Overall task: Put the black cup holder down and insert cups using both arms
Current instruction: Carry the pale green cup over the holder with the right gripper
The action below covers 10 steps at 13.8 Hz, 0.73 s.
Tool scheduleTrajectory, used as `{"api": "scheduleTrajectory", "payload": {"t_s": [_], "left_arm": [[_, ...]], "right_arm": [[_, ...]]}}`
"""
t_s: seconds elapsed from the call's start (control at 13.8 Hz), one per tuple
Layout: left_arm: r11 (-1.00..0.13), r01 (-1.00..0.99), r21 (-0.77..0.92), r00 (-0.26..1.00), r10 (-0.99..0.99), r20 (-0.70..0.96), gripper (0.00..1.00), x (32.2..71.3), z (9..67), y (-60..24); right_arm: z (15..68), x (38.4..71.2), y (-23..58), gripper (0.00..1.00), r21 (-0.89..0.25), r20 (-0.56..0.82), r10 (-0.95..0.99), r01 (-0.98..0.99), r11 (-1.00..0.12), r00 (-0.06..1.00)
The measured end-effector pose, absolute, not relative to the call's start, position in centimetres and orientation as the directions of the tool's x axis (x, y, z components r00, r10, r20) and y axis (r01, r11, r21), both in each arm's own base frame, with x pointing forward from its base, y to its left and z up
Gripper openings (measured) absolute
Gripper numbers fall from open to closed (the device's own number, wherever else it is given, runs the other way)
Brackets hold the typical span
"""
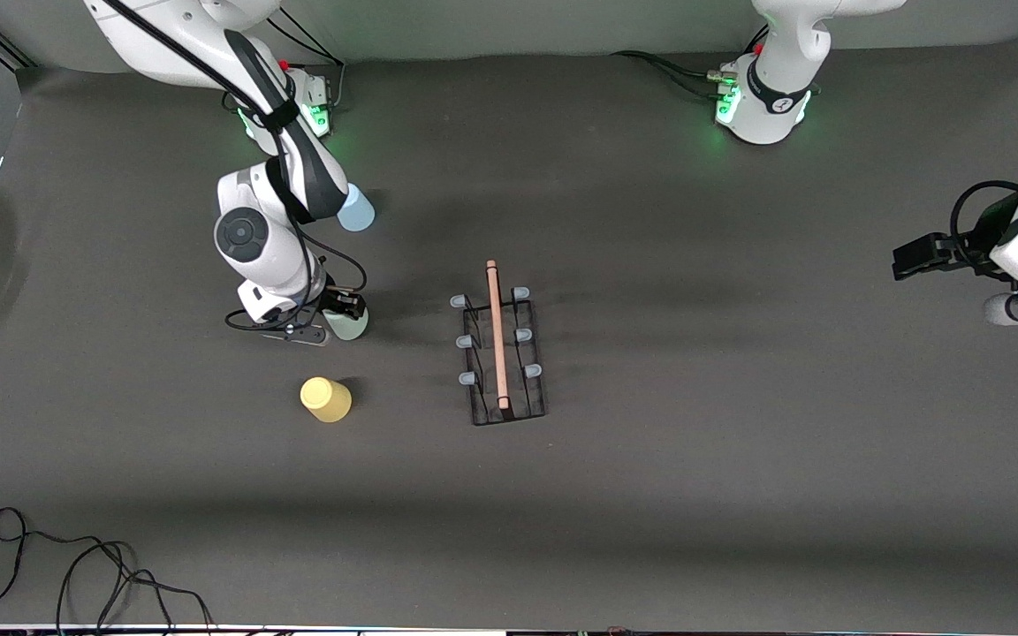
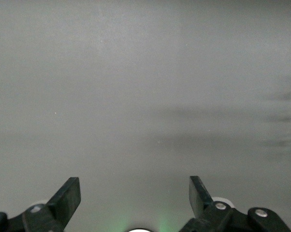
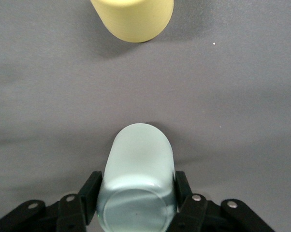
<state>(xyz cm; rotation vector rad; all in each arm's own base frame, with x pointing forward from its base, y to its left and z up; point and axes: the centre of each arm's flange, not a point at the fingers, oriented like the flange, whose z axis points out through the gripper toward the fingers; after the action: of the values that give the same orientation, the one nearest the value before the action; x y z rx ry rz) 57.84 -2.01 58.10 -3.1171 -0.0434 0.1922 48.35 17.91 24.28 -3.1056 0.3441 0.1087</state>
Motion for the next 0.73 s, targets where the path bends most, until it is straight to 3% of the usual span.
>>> {"api": "scheduleTrajectory", "payload": {"t_s": [0.51, 0.73], "left_arm": [[-1.000, 0.008, -0.018, 0.993, 0.010, -0.119, 1.00, 57.9, 58.1, -2.7], [-1.000, 0.014, -0.017, 0.994, 0.016, -0.111, 1.00, 58.0, 58.2, -2.4]], "right_arm": [[37.5, 52.1, 20.2, 0.66, -0.112, -0.135, -0.300, -0.315, -0.942, 0.944], [41.2, 52.4, 25.3, 0.66, -0.148, -0.123, -0.398, -0.414, -0.898, 0.909]]}}
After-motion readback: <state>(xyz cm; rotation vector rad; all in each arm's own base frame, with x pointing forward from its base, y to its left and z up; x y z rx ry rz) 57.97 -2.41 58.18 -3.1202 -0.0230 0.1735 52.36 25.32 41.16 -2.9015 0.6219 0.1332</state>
